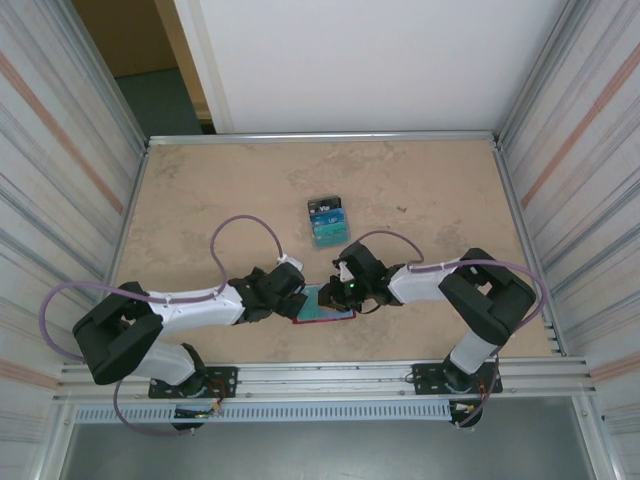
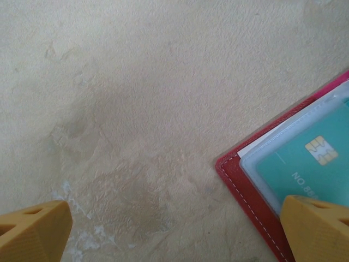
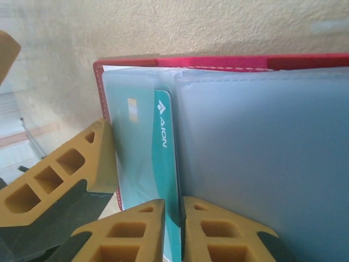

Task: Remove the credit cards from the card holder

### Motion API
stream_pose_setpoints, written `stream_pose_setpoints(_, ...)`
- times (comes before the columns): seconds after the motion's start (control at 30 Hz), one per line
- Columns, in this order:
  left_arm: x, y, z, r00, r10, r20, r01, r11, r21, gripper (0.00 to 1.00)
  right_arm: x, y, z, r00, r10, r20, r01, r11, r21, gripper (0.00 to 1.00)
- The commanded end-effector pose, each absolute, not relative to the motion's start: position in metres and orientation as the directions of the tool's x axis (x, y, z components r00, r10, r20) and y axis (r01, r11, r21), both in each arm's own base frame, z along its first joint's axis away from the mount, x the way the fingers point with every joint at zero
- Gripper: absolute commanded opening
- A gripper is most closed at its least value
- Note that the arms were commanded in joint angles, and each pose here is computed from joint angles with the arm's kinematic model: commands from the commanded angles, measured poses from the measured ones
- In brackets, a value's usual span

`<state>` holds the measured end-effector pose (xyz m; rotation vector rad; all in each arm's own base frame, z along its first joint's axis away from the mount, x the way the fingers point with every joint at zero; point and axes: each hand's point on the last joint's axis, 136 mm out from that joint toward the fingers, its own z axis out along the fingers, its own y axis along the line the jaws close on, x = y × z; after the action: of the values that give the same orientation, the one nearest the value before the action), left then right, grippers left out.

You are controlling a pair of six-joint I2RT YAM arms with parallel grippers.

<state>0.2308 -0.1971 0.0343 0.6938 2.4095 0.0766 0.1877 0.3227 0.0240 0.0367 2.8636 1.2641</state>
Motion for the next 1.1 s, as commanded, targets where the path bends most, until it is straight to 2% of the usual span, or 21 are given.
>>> stream_pose_setpoints(0.0, 0.224, -0.195, 0.029, -0.684, 0.512, -0.519, 0.465, 0.855, 0.231, 0.99, 0.187, 0.327, 0.023, -0.999, 0.030, 0.035, 0.046, 0.627, 0.778, 0.13)
stream_pose_setpoints(0.43, 0.223, -0.198, 0.030, -0.683, 0.511, -0.522, 0.466, 0.855, 0.228, 0.99, 0.189, 0.330, 0.018, -0.999, 0.016, 0.033, 0.036, 0.609, 0.792, 0.12)
stream_pose_setpoints(0.57, 0.223, -0.197, 0.030, -0.684, 0.511, -0.521, 0.462, 0.856, 0.232, 0.99, 0.190, 0.326, 0.014, -0.999, 0.026, 0.040, 0.047, 0.619, 0.784, 0.00)
stream_pose_setpoints(1.07, 0.225, -0.192, 0.029, -0.685, 0.520, -0.511, 0.451, 0.853, 0.264, 0.99, 0.197, 0.294, 0.012, -0.999, 0.037, -0.016, 0.018, 0.763, 0.646, 0.00)
